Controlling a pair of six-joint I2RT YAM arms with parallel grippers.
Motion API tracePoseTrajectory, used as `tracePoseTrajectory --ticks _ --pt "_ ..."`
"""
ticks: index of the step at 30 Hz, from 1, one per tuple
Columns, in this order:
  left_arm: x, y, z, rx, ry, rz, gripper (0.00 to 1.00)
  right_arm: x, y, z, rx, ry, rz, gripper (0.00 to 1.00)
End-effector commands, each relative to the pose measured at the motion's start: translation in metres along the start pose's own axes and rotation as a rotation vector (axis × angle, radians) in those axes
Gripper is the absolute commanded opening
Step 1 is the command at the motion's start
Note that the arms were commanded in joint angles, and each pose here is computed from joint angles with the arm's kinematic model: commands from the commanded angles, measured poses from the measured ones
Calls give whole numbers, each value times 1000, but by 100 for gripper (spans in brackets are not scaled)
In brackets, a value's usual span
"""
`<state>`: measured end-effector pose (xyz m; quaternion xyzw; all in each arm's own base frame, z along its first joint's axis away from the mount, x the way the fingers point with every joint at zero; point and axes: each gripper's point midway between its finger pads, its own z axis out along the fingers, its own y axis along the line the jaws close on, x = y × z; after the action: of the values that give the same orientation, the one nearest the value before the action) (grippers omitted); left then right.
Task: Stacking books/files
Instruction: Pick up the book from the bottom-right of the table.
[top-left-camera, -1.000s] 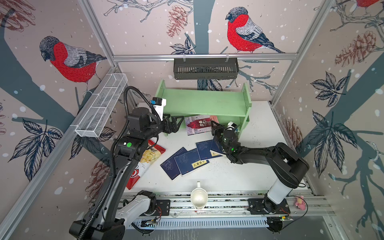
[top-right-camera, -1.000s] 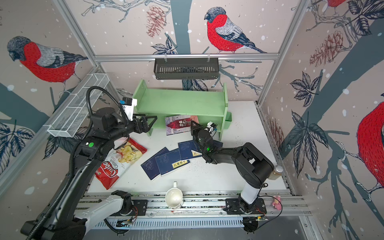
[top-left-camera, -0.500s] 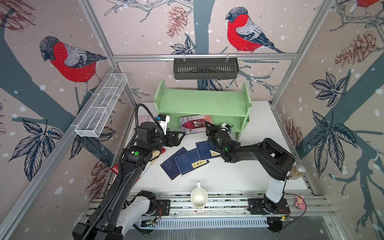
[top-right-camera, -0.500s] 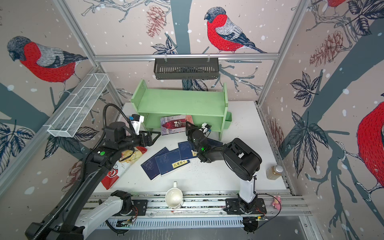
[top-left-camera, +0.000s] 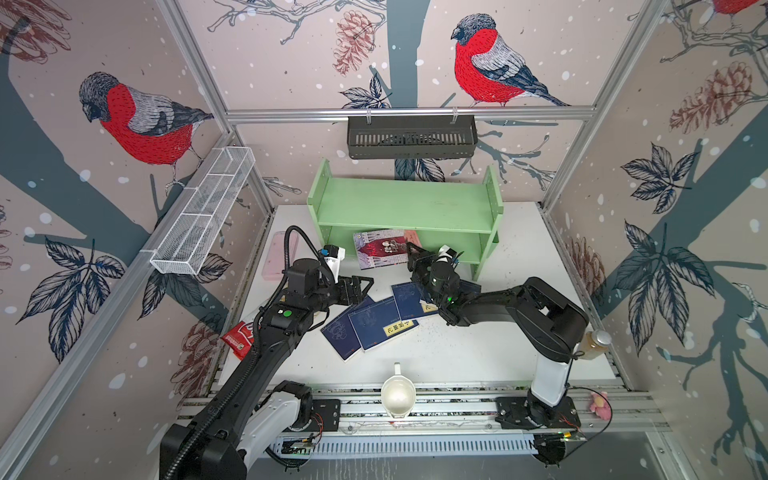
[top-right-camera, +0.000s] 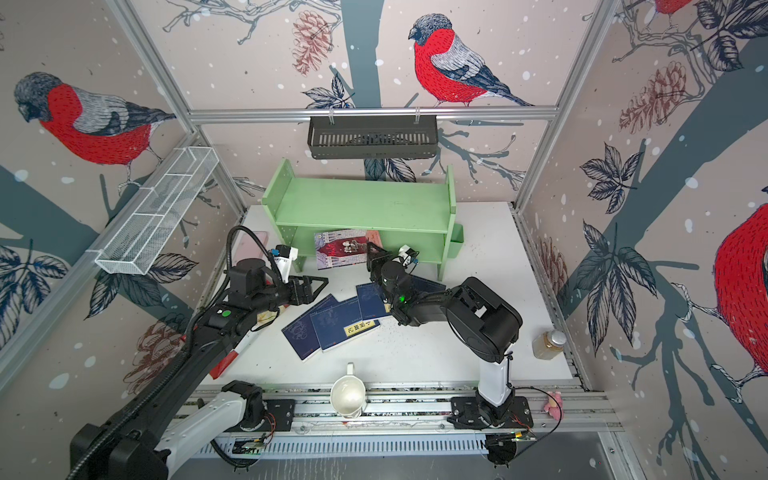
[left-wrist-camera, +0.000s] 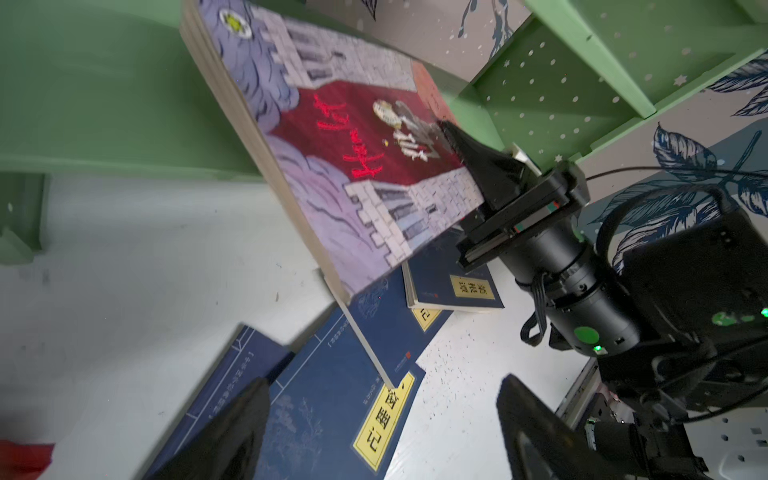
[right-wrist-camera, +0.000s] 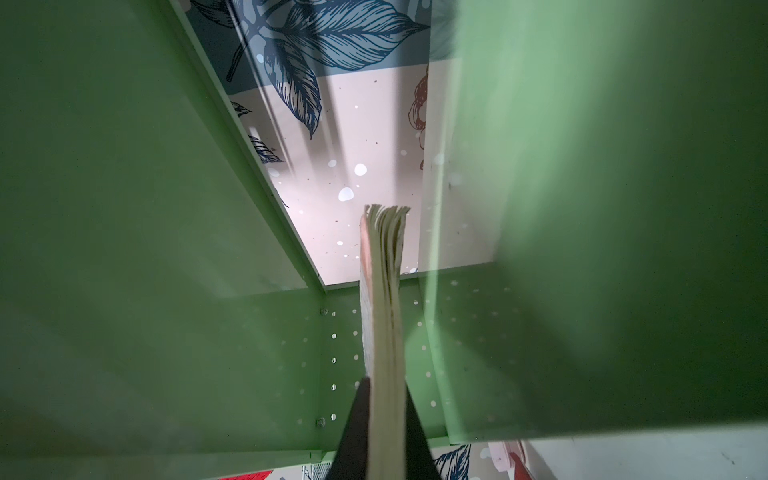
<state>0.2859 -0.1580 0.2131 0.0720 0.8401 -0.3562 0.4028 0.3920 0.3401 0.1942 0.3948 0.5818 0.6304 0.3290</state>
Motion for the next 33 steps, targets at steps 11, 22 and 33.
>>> tracePoseTrajectory --ticks 11,22,33 --pt "-20 -1 18 76 -59 -117 72 8 12 -7 -49 31 57 0" --pt "-25 7 31 74 -33 -169 25 12 1 -8 -44 71 96 1" --pt "-35 15 32 34 -46 -222 0 15 -1 -6 -41 109 106 10"
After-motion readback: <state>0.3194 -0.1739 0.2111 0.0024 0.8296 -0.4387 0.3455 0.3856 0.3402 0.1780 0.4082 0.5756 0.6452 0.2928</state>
